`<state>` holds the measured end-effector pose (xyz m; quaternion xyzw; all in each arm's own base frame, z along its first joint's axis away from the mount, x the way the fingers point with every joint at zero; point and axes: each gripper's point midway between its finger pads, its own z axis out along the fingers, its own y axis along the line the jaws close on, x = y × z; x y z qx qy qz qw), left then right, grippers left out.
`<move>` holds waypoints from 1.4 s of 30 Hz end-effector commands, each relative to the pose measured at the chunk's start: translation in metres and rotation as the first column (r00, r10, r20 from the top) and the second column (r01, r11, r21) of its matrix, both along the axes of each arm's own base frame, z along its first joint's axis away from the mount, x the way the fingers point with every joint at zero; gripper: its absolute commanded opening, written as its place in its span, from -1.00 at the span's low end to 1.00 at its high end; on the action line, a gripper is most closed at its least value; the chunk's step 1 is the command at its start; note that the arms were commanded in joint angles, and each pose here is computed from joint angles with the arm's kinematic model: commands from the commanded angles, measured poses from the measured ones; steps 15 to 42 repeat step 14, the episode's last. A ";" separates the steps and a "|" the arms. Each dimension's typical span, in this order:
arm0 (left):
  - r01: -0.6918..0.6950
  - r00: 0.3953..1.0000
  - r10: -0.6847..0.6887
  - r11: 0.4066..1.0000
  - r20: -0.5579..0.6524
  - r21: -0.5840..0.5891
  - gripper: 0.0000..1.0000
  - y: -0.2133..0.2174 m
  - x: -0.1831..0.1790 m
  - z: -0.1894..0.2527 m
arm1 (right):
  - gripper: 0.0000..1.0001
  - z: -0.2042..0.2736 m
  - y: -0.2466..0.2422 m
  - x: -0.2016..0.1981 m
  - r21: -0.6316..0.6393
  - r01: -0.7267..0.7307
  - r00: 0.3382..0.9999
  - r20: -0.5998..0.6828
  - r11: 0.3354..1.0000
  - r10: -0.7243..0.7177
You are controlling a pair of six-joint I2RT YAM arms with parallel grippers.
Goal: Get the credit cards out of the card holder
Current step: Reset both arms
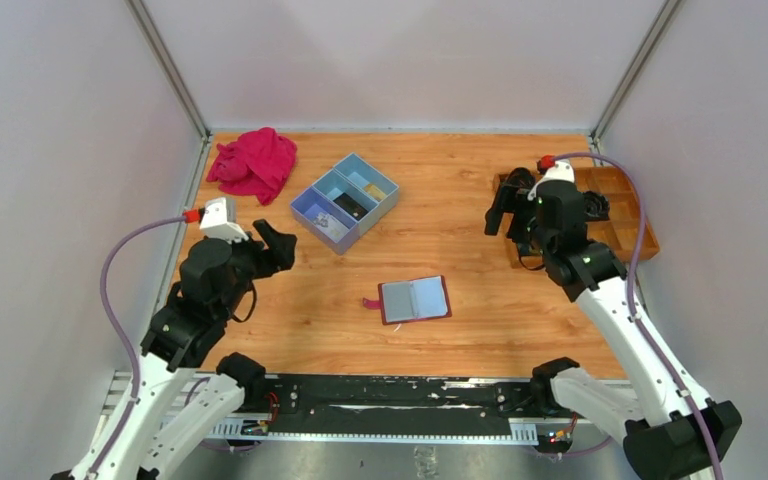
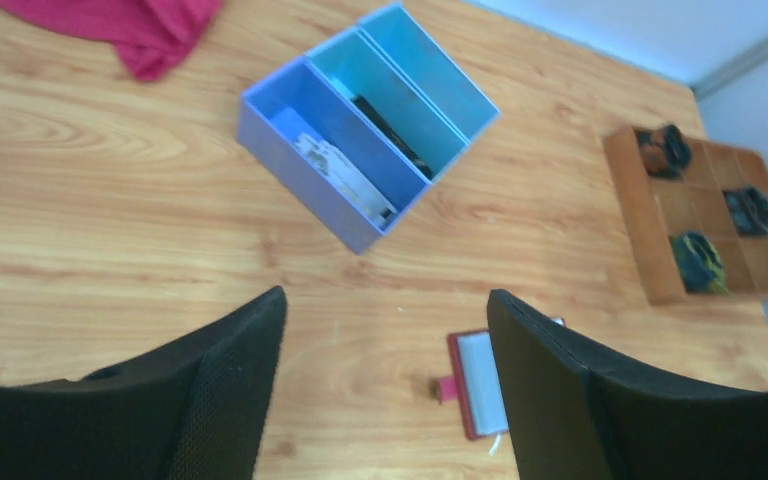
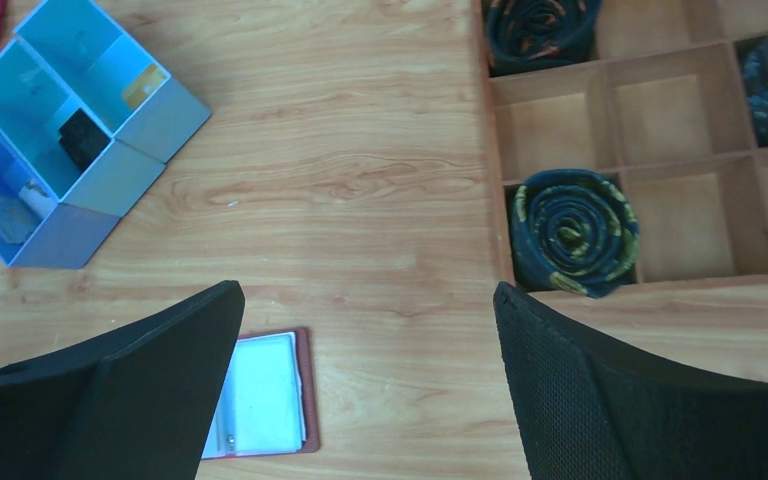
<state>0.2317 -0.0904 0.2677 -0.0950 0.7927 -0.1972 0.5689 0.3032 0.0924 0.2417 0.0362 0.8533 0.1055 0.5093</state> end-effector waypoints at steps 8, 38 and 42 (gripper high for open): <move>-0.336 0.940 0.327 0.938 0.099 0.090 0.73 0.079 -0.022 0.005 | 1.00 -0.007 -0.031 -0.011 -0.051 0.150 0.989 -0.006 0.987 -0.151; -0.364 0.925 0.353 0.929 0.144 0.065 0.74 0.089 -0.031 0.014 | 1.00 -0.008 -0.027 -0.008 -0.030 0.146 0.989 -0.007 0.989 -0.146; -0.364 0.925 0.353 0.929 0.144 0.065 0.74 0.089 -0.031 0.014 | 1.00 -0.008 -0.027 -0.008 -0.030 0.146 0.989 -0.007 0.989 -0.146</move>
